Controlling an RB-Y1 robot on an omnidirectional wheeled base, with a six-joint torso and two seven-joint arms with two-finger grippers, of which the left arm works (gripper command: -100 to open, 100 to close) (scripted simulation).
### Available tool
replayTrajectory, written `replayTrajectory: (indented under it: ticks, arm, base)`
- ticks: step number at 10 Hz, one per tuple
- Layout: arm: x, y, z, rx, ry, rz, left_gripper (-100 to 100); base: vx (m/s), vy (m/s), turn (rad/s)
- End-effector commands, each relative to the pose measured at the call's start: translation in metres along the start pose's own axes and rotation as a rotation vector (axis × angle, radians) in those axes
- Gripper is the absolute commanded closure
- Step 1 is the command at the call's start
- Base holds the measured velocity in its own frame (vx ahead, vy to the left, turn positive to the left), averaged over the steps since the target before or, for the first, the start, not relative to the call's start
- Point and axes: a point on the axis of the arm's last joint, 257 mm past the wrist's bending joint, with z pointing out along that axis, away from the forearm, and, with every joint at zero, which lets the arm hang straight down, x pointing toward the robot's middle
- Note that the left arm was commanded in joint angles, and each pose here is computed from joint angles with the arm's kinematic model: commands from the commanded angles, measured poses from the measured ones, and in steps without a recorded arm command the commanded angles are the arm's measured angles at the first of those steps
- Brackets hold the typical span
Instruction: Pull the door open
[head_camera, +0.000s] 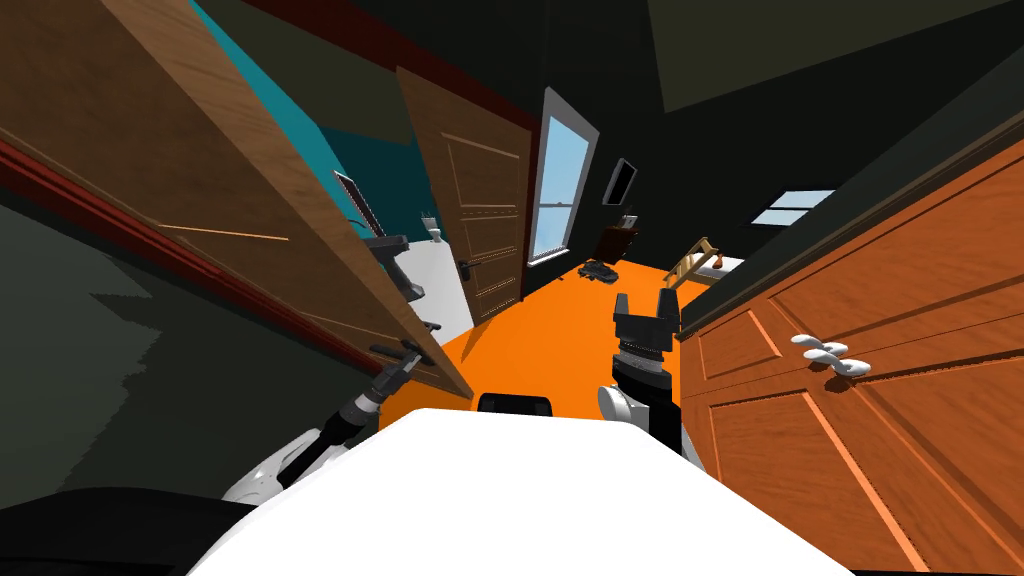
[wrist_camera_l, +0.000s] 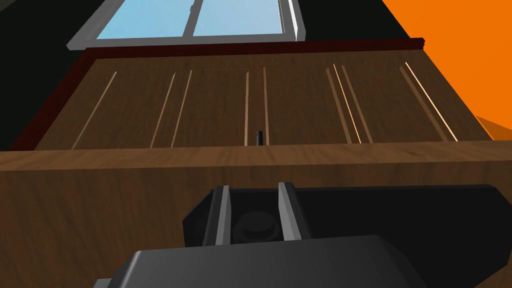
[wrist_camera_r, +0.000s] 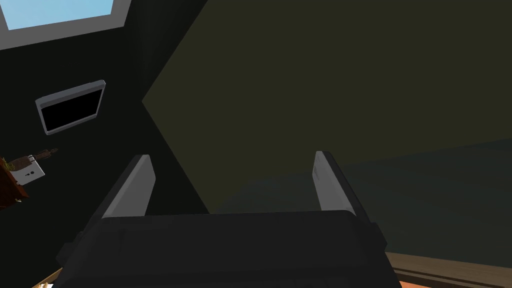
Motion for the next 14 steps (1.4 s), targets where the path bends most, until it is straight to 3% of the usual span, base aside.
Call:
replayTrajectory:
  ticks: [1, 3, 4, 5, 9, 10, 14]
  arm:
    - [0.011, 0.000, -0.0004, 0.017, 0.024, -0.009, 100]
    - [0.014, 0.000, -0.0030, 0.025, 0.033, -0.010, 100]
    - [-0.008, 0.002, -0.0152, -0.008, -0.030, -0.009, -100]
    - [-0.008, 0.002, -0.0152, -0.008, -0.030, -0.009, -100]
    - [-0.048, 0.003, -0.0433, -0.058, -0.143, -0.012, -100]
    - [-0.042, 0.003, -0.0410, -0.051, -0.125, -0.010, -100]
    - [-0.057, 0.005, -0.0292, -0.046, -0.167, -0.013, -100]
  base:
    - [0.053, -0.052, -0.033]
    - [0.043, -0.078, -0.042]
    - [-0.071, 0.013, 0.235]
    - [-0.119, 0.088, 0.152]
    - [-0.133, 0.137, 0.166]
    - [-0.066, 0.058, 0.019]
    - [0.187, -0.043, -0.088]
